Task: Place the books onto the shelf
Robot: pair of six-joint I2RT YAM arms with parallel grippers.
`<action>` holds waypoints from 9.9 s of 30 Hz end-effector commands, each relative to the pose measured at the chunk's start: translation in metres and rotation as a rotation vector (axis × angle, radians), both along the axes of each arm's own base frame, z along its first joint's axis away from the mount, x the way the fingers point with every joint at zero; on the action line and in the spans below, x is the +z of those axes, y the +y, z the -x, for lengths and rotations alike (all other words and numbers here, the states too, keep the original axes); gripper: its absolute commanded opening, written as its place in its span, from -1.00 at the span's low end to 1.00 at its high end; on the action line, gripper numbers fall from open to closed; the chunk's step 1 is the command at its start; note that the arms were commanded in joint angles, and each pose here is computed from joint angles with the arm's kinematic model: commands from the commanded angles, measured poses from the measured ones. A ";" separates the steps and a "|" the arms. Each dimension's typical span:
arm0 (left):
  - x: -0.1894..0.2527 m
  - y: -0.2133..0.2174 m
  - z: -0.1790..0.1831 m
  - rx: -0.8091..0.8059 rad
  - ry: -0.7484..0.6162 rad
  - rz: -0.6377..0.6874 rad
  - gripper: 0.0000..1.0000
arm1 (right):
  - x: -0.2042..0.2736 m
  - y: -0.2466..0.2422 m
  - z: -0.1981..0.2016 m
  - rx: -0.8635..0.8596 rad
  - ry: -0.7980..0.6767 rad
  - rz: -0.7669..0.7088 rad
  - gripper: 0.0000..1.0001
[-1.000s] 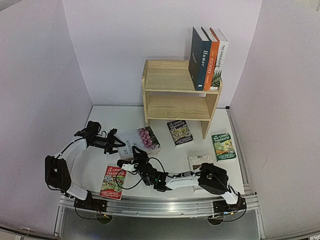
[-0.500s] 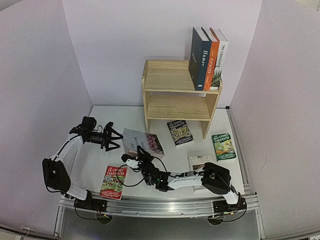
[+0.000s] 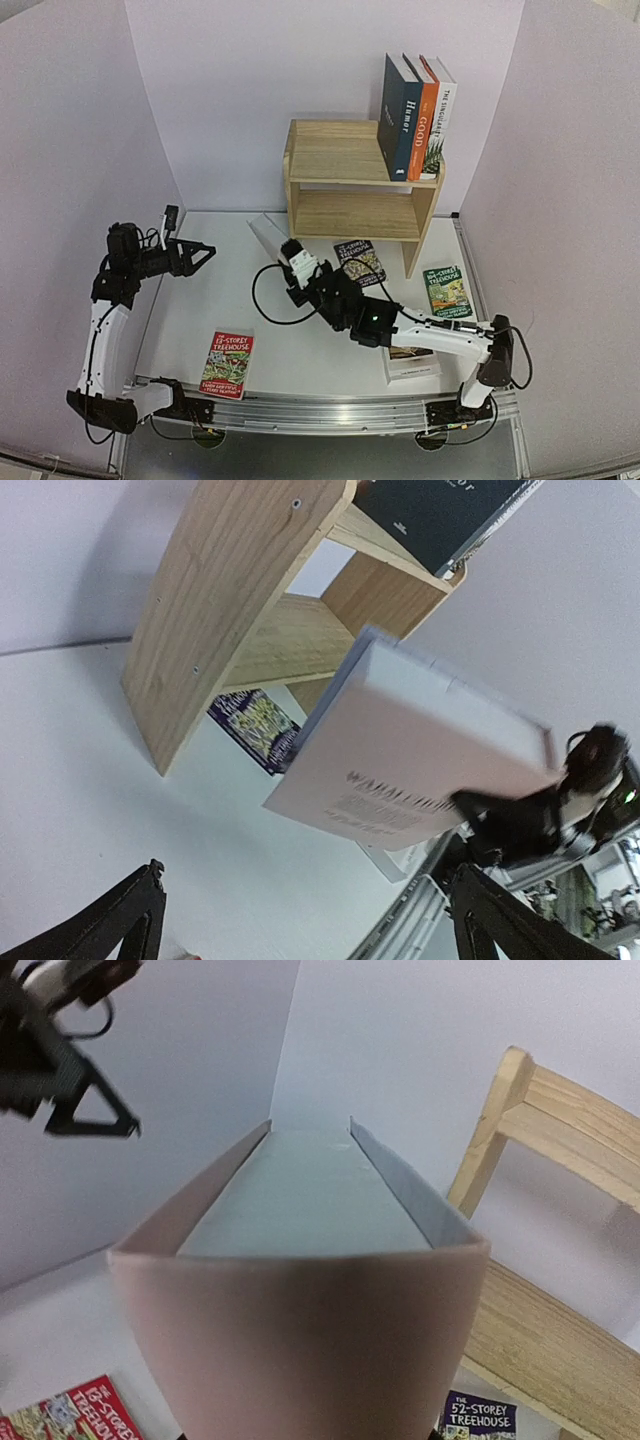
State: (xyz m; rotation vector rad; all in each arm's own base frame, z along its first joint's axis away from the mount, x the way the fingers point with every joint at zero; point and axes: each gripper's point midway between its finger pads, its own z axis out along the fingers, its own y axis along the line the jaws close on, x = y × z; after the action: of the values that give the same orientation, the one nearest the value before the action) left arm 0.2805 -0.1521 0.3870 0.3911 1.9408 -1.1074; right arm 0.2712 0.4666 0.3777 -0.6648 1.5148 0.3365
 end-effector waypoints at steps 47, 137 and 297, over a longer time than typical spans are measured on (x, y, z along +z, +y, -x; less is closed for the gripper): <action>-0.072 0.007 0.011 0.023 0.002 -0.091 0.99 | 0.220 -0.199 -0.203 -0.526 -0.330 -0.301 -0.35; -0.087 0.002 0.025 -0.030 0.069 -0.068 0.99 | 0.228 -0.215 -0.157 -0.577 -0.401 -0.368 0.50; -0.122 -0.001 0.030 -0.046 0.181 -0.036 0.99 | 0.171 -0.212 -0.179 -0.853 -0.271 -0.449 -0.72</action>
State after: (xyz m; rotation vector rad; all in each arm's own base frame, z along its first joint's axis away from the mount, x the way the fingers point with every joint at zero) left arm 0.2513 -0.1517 0.2576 0.3240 2.1562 -1.1781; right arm 0.4511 0.2708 0.5343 0.2272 1.3111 -0.0727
